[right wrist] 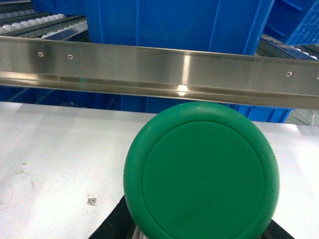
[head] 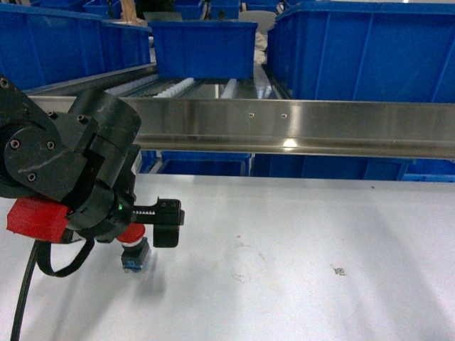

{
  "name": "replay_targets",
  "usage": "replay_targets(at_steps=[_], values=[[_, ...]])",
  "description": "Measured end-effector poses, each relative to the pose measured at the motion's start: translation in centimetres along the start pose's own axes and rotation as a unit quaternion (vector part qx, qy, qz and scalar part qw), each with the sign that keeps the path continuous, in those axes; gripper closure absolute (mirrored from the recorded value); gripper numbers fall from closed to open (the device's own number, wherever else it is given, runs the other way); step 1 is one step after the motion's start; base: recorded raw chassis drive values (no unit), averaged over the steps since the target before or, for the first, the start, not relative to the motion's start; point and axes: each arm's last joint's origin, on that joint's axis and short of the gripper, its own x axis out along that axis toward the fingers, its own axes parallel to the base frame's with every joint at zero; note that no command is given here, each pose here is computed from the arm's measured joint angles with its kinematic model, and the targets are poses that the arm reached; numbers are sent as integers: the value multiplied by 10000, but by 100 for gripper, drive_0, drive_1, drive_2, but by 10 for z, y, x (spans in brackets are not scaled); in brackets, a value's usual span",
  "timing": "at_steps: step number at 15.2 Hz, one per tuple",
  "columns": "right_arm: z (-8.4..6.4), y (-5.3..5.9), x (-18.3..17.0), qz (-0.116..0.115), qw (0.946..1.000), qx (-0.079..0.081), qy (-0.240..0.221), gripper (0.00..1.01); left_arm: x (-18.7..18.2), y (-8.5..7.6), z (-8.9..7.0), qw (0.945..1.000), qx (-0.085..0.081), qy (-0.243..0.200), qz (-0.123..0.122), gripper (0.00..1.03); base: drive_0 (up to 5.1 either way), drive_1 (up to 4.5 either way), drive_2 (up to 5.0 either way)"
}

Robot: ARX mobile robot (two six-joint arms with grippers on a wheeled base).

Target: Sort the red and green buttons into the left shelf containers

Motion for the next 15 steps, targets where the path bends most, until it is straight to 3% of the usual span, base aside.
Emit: replay_targets(at_steps=[4, 6, 8, 10, 14, 15], values=[[0, 0, 0, -2, 10000, 0, 0, 75, 9, 1, 0, 9999, 53, 111, -32, 5, 0, 0, 0], [0, 0, 0, -2, 10000, 0, 0, 75, 14, -5, 9, 9998, 88, 160, -81, 5, 0, 0, 0], [0, 0, 0, -2, 10000, 0, 0, 75, 19, -11, 8, 9995, 162, 262, -101, 5, 0, 0, 0], [0, 0, 0, -2, 10000, 0, 0, 75, 18, -16, 7, 9990, 237, 370, -96, 23, 0, 0, 0], [0, 0, 0, 0, 10000, 0, 0, 75, 17, -16, 3, 9983, 217, 539, -36, 73, 0, 0, 0], [0, 0, 0, 0, 10000, 0, 2, 75, 16, -17, 1, 9978, 186, 631, -25, 74, 0, 0, 0]])
